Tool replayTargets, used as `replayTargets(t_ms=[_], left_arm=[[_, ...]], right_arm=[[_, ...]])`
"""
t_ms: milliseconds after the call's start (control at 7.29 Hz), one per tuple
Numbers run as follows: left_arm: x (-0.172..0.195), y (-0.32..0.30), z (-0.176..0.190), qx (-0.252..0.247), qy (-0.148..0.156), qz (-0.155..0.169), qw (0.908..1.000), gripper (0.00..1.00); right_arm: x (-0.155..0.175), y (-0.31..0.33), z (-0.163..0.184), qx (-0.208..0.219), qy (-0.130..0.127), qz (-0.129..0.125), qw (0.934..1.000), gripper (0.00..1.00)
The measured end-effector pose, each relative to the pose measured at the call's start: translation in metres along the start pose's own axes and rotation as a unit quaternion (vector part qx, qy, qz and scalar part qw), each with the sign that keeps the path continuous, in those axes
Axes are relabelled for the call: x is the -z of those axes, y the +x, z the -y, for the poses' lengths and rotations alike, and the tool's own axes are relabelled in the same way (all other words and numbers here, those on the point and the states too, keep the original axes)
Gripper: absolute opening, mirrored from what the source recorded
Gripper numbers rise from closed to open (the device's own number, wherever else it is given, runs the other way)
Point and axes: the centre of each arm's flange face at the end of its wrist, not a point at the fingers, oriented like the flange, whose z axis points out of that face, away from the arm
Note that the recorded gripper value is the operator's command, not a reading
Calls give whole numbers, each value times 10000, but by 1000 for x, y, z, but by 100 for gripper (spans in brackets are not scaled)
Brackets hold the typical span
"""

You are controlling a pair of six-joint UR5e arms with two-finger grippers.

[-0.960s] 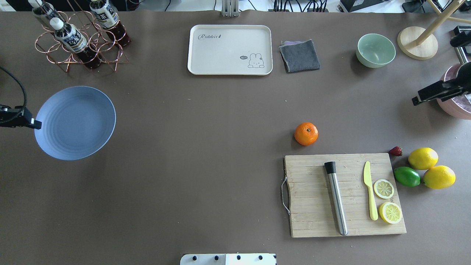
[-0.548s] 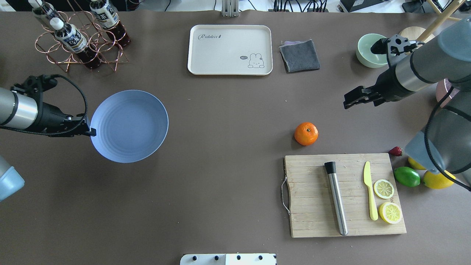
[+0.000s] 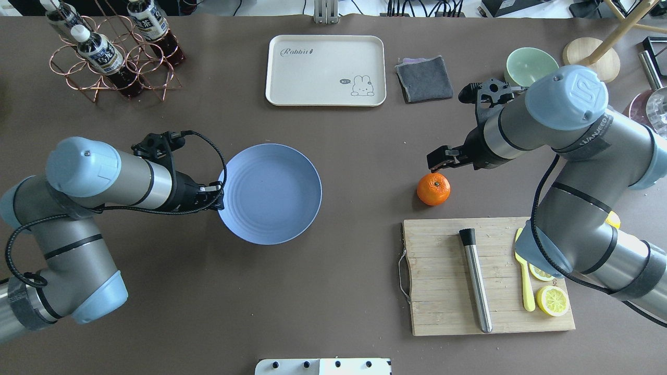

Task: Pick orange to plate
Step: 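Push the blue plate inward with the left gripper while the right reaches the orange, then lower the right gripper onto the orange and close it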

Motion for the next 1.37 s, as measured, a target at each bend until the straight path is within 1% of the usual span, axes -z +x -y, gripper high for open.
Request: replayTargets(t_ms=[274, 411, 548, 685, 823, 960, 1097, 1371], left_arm=[[-29, 38, -56, 56, -17, -83, 9999, 0], [-35, 47, -73, 45, -50, -123, 9999, 0], [-37, 53, -82, 27, -86, -156, 9998, 42], [-39, 56, -86, 15, -110, -163, 9998, 74], [-39, 56, -87, 7, -117, -161, 9998, 94], [-39, 56, -87, 2, -113, -164, 9998, 96], [-39, 56, -86, 0, -104, -168, 9998, 96], [-38, 56, -85, 0, -93, -173, 9998, 96]], right_arm=[[-20, -3, -7, 18, -98, -120, 9999, 99], [-31, -4, -10, 30, -142, -188, 9997, 98], [-39, -4, -11, 31, -181, -245, 9995, 98], [-46, -5, -10, 27, -208, -282, 9994, 96], [-53, -6, -8, 19, -237, -324, 9992, 96], [-61, -7, -5, 11, -270, -369, 9990, 96], [-68, -10, -1, 0, -297, -400, 9988, 96], [-75, -18, 2, -44, -327, -404, 9986, 93]])
